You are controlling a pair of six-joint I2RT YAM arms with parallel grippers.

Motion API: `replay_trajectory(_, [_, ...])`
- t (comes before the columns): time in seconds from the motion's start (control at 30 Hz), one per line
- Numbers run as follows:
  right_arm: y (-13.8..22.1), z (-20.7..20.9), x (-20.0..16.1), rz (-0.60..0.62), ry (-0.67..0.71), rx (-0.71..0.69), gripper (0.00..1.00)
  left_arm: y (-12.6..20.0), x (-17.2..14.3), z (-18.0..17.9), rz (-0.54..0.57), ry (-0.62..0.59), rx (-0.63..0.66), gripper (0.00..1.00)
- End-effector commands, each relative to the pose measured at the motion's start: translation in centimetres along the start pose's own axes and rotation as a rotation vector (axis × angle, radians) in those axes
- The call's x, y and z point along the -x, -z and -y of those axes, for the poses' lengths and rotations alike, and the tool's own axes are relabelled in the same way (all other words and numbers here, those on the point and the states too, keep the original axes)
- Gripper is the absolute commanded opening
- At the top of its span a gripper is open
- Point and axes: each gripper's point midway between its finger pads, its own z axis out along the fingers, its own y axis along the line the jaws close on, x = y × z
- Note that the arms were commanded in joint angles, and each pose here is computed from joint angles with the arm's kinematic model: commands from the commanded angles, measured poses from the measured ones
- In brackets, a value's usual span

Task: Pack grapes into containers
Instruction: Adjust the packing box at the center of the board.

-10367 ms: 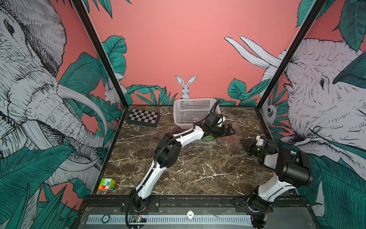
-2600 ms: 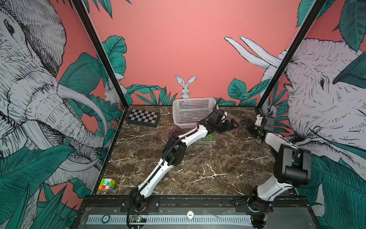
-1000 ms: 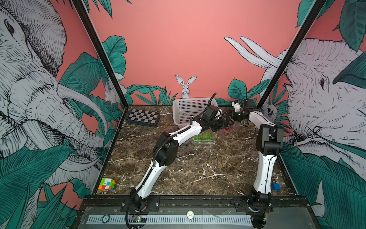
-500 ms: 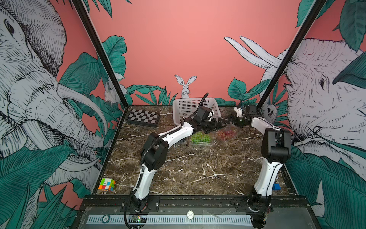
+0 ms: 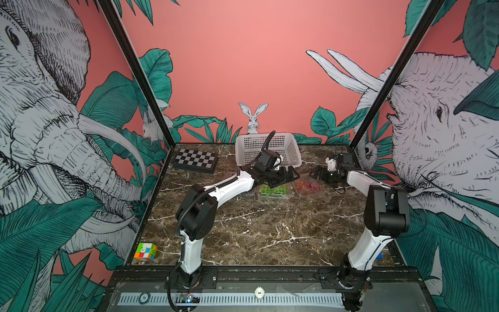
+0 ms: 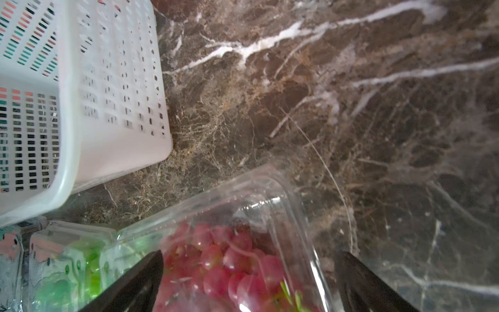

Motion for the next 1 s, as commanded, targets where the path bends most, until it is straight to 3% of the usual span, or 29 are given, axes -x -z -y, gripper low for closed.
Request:
replay_trajectory(0.0, [1.2,0.8,-0.7,0.008,-0.065,-0.055,0.99,1.7,0.0,0.9,0.027,-0.029,-0.010,1.00])
replay_trajectory(0.3, [1.4,0.6,-3.3,-0.008,-0.190,-0.012,0.99,1.6,-0.4,0.0,0.019,-0.026,0.006,0.99])
replay_trajectory(0.63, [2.2,0.2,-4.1,0.002,-0.242,0.004,0.99,1.3,-0.4,-0.3,0.014,-0.023,0.011,0.99])
replay_trajectory(0.97, [2.6,0.4,-5.0,0.081,-0.499,0.042,0.99,1.2,-0.5,-0.4,0.010,-0.014,0.012,1.00])
